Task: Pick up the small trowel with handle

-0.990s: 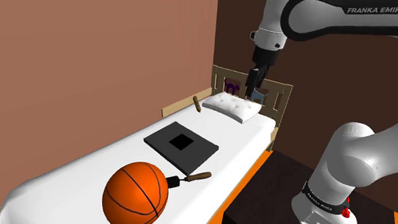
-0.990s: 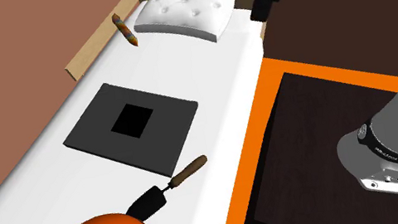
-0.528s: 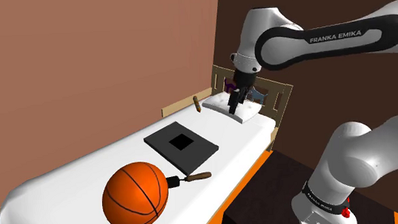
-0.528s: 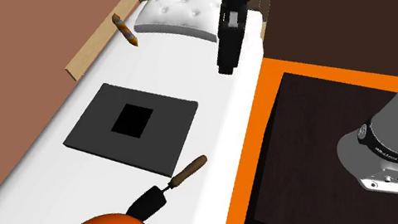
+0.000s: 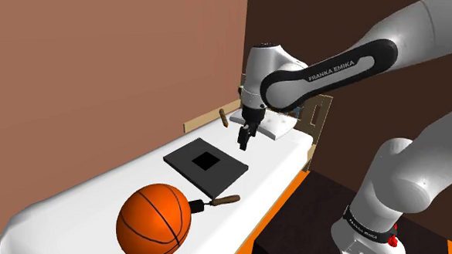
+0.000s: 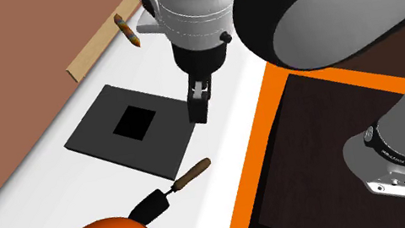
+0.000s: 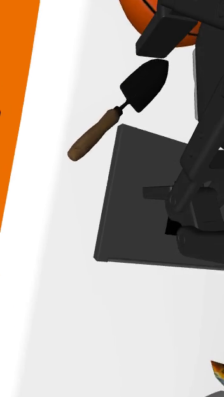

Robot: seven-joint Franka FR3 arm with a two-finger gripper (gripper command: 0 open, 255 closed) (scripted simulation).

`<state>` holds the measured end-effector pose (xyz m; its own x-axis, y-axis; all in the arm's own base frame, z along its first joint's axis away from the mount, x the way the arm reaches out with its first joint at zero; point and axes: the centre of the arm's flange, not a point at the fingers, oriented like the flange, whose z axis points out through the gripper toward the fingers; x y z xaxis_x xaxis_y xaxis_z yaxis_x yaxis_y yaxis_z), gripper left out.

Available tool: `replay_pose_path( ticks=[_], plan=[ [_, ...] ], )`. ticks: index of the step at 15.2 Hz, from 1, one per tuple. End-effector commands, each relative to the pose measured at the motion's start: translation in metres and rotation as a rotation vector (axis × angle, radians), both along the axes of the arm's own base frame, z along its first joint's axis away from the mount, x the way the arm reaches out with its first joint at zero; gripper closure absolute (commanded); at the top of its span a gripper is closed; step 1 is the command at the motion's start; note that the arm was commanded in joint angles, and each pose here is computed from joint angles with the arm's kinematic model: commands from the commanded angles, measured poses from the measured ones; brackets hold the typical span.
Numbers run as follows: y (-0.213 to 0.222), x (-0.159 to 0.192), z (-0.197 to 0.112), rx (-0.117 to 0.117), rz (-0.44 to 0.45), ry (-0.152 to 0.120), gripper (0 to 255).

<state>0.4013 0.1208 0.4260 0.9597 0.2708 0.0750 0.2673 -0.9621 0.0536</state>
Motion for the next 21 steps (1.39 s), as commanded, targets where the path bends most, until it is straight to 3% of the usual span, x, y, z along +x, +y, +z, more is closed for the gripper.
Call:
replay_pose_path(
  ticks=[1, 21],
  plan=[
    [0.012, 0.008, -0.023, -0.001, 0.02, 0.003, 0],
    [0.14, 0.087, -0.242, -0.02, 0.21, 0.053, 0]
  ],
)
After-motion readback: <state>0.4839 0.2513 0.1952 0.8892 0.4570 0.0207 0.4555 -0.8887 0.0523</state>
